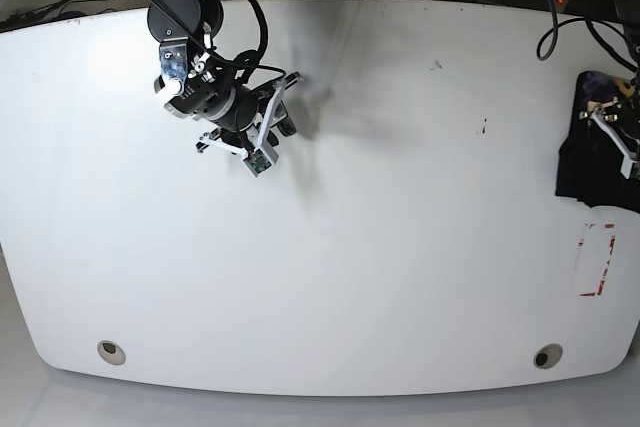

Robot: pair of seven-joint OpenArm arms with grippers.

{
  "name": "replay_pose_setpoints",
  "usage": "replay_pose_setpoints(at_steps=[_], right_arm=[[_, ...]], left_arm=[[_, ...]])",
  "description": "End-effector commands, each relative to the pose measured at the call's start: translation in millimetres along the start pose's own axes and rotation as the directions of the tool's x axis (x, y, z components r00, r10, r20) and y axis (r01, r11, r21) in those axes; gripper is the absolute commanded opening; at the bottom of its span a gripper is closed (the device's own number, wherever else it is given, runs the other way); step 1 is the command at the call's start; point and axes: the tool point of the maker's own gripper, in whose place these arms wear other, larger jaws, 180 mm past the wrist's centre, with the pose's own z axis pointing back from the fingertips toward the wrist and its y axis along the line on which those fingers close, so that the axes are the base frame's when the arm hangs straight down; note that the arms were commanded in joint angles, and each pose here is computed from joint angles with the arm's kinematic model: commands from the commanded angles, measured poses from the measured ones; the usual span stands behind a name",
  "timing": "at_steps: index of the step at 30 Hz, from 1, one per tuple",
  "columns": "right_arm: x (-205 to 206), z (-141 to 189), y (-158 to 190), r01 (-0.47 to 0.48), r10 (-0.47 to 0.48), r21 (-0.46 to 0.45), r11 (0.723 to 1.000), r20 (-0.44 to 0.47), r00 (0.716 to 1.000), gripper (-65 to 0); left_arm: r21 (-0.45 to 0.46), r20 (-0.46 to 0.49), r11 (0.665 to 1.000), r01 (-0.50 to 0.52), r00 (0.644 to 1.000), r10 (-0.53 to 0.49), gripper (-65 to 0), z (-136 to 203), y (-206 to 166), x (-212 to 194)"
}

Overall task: Fold the T-shirt properly
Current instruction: 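Release the shirt and raise the left gripper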

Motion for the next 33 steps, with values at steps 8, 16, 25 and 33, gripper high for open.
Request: replay_pose_setpoints(at_steps=[8,16,25,33], right_arm=[[15,5,-3,-0.018,0.018,-0.008,1.0,0.051,0.999,-48.4],[24,8,-10,-0.033,0.035,-0.028,0.999,0.092,0.995,-48.4],[45,17,-45,-0.083,0.115,-0.131,0.988,0.259,0.959,-48.4],[31,24,-102,-0.047,0.183,-0.344,0.938,0.375,0.909,-48.4]], left_arm=[[0.101,-0.049,0.991,0.092,0.995,-0.087,-20.6,42,78,10],[0.171,0.062,0.938,0.302,0.947,-0.316,-20.6,87,61,104],[0.152,0.405,0.964,0.217,0.876,-0.261,-20.3,79,-39,172],[-0.014,0.648,0.994,0.111,0.758,-0.076,-20.3,49,-145,187]])
